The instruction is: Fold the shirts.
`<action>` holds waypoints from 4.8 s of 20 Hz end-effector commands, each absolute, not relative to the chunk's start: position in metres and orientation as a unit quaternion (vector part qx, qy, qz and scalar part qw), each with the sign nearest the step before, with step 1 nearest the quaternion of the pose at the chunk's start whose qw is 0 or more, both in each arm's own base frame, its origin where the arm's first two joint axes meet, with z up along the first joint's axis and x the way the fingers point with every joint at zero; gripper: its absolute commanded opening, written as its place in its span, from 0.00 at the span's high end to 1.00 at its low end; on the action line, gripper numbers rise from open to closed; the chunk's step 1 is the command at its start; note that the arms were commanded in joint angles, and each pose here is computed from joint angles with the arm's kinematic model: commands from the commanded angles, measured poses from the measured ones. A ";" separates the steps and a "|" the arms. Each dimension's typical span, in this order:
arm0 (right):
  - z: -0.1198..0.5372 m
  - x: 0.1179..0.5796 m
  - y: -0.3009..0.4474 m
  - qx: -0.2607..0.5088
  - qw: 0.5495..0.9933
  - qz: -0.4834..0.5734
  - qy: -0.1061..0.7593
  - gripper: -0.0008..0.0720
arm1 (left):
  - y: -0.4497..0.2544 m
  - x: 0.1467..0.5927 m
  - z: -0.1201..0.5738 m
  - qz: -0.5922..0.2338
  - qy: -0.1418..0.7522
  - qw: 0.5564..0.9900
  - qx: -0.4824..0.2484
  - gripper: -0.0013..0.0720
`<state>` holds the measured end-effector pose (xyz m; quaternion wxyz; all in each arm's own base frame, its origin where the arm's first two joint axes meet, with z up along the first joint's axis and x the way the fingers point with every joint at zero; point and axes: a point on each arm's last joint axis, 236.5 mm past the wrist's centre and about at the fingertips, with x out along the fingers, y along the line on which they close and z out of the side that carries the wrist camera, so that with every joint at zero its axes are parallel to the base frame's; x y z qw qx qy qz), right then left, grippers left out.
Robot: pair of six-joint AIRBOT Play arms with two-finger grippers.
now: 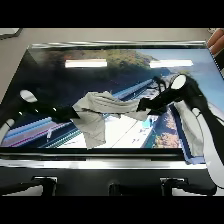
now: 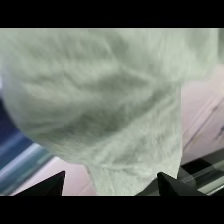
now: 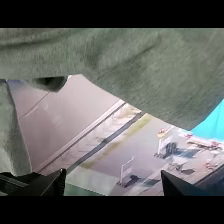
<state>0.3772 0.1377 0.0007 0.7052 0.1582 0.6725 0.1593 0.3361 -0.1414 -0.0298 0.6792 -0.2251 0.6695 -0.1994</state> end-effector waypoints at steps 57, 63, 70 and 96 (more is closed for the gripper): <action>0.393 0.338 0.073 0.099 0.983 0.046 0.149 0.93 | 0.026 0.304 0.435 -0.008 0.097 0.985 -0.143 0.93; 0.197 0.516 0.144 0.106 0.953 0.009 0.285 0.93 | 0.070 0.437 0.179 -0.013 0.344 0.918 -0.198 0.93; 0.058 0.544 0.190 0.221 0.889 -0.009 0.401 0.93 | 0.018 0.463 0.022 -0.074 0.502 0.837 -0.205 0.93; -0.038 0.329 0.048 0.240 0.623 0.047 0.743 0.31 | 0.052 0.371 -0.102 -0.060 0.644 0.730 -0.223 0.54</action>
